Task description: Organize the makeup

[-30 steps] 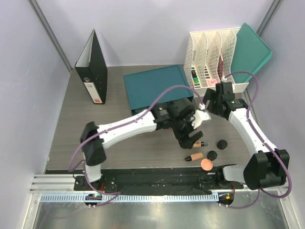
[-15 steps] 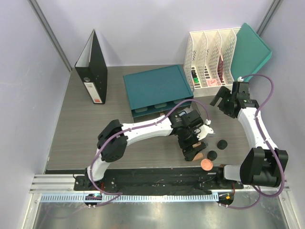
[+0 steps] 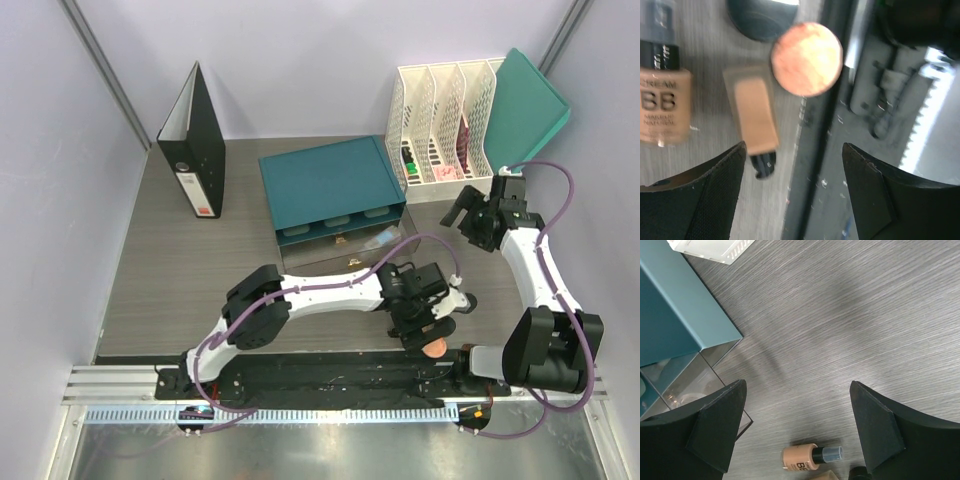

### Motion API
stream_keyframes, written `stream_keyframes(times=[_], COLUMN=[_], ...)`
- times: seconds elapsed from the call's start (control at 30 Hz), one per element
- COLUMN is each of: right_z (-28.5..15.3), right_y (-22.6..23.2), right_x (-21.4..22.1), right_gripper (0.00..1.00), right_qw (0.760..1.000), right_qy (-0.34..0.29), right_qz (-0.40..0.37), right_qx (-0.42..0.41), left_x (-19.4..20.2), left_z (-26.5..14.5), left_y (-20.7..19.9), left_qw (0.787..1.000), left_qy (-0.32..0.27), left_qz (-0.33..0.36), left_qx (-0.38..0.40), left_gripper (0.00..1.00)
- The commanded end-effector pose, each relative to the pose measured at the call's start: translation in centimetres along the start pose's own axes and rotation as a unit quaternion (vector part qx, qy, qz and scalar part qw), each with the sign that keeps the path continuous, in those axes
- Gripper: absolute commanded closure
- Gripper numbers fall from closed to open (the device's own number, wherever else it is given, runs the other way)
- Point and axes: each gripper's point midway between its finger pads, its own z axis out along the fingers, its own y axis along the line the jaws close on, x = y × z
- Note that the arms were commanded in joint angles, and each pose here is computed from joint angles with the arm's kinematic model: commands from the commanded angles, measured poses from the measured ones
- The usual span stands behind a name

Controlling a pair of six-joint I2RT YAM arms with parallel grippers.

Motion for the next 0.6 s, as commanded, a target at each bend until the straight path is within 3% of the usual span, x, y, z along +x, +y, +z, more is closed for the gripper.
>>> stream_keyframes(times=[0.0, 0.23, 0.33, 0.47, 0.5, 0.57], right_z=[-1.1, -1.3, -1.4, -1.4, -1.5, -1.6], right_y=[0.8, 1.0, 1.0, 1.1, 1.2, 1.2], right_x=[-0.8, -0.1, 0.1, 0.3, 0.3, 0.4], right_gripper=[0.10, 0.10, 0.10, 0.10, 0.11, 0.10], right_qw=[0.999, 0.999, 0.999, 0.999, 0.999, 0.999], right_qy=[-0.022, -0.016, -0.015, -0.013, -0.013, -0.013], right_qz=[-0.012, -0.013, -0.013, -0.012, -0.012, -0.012], right_qx=[-0.027, -0.038, -0.039, -0.044, -0.046, -0.047], left_x=[-1.0, 0.3, 0.9, 1.2, 1.4, 1.0], left_z=[2.7, 5.0, 5.8, 5.6, 5.2, 4.1], left_y=[2.1, 3.8, 4.2, 4.1, 4.7, 4.7], left_qw=[0.996, 0.991, 0.991, 0.991, 0.988, 0.986], left_qy=[-0.012, 0.007, 0.017, 0.020, 0.021, 0.013], left_qz=[0.007, 0.005, 0.003, 0.002, 0.002, 0.001], left_qx=[-0.085, -0.133, -0.136, -0.136, -0.155, -0.166], left_gripper=[0.23, 0.25, 0.35, 0.67, 0.85, 0.97])
